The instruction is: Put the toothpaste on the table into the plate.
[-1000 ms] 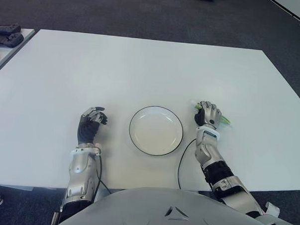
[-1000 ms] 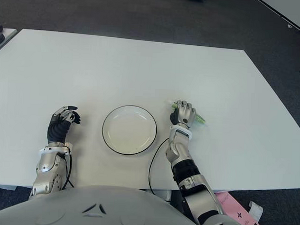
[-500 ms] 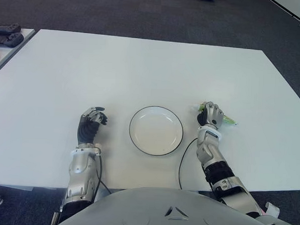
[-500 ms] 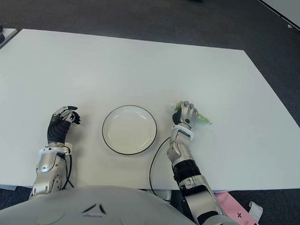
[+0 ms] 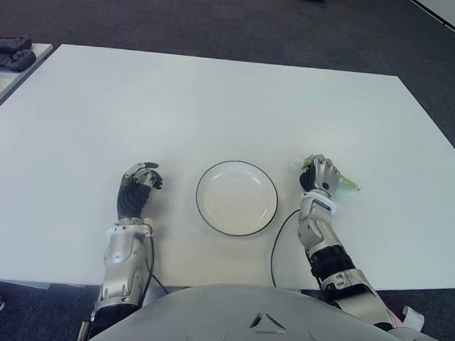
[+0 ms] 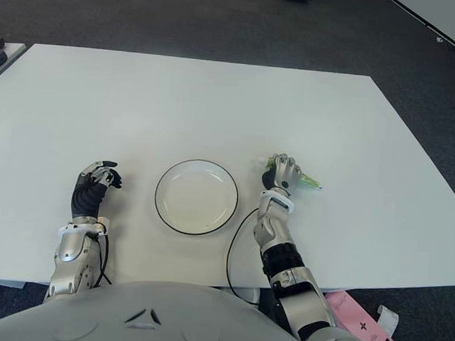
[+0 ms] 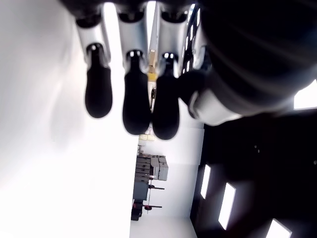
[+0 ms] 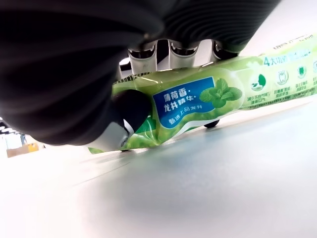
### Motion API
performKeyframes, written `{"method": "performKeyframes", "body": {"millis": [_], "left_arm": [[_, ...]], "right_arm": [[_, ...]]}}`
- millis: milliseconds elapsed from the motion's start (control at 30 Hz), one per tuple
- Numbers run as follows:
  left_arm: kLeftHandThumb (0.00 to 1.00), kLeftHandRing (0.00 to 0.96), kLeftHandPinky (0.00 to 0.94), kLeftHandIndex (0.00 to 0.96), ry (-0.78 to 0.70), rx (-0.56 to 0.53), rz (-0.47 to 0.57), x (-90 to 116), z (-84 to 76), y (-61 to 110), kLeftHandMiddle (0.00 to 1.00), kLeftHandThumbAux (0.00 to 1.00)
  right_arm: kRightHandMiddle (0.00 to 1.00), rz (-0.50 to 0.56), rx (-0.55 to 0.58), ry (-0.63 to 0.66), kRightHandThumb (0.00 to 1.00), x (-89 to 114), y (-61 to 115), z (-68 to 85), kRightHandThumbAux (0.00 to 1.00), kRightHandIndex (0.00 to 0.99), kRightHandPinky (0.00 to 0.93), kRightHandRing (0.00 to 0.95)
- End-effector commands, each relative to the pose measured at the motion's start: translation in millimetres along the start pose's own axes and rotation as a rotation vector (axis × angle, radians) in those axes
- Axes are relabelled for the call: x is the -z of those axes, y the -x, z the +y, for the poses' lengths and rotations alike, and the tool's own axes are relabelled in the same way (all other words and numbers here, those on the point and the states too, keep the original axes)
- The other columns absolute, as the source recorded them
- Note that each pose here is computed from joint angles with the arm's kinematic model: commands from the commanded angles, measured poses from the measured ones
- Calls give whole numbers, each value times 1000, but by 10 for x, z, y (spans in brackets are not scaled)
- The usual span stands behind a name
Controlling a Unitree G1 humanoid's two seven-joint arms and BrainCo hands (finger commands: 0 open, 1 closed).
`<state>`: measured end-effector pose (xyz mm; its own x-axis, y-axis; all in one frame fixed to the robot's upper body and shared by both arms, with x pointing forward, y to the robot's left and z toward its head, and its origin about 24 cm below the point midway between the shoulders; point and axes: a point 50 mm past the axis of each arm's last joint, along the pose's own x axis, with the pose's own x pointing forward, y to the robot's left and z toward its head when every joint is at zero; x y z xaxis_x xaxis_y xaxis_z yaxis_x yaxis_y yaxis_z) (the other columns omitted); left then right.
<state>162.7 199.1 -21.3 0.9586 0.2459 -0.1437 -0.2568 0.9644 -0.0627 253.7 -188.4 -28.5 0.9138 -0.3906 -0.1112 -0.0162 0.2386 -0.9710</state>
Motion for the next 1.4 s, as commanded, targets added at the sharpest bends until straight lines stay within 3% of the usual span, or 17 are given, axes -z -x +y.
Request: {"method": "performKeyframes", "body": {"millis": [33,400,867,1167,1400], "left_arm": [[701,615,594,432,-6,-1,81,130,16,46,627,721],[701,619,596,432,-16,3,83,124,12,40,633,721],[703,623,600,433,-2,-4,82,119,-8,27,629,720],[704,617,587,433,14,-17,92,128,-20,12,618,719],[705,618,591,433,20,-14,86,129,-33,6,618,719]], "right_arm": [[532,177,-224,-4,849,421,344,422,676,406,770,741],[537,71,-39,-137,849,281,316,214,677,402,794,766],[537,-258,326,-365,849,6,390,-9,680,396,825,821],[536,-474,412,-569,852,-274,471,-118,680,396,831,844],[534,-622,380,-648,852,-376,504,-155,680,394,804,843]]}}
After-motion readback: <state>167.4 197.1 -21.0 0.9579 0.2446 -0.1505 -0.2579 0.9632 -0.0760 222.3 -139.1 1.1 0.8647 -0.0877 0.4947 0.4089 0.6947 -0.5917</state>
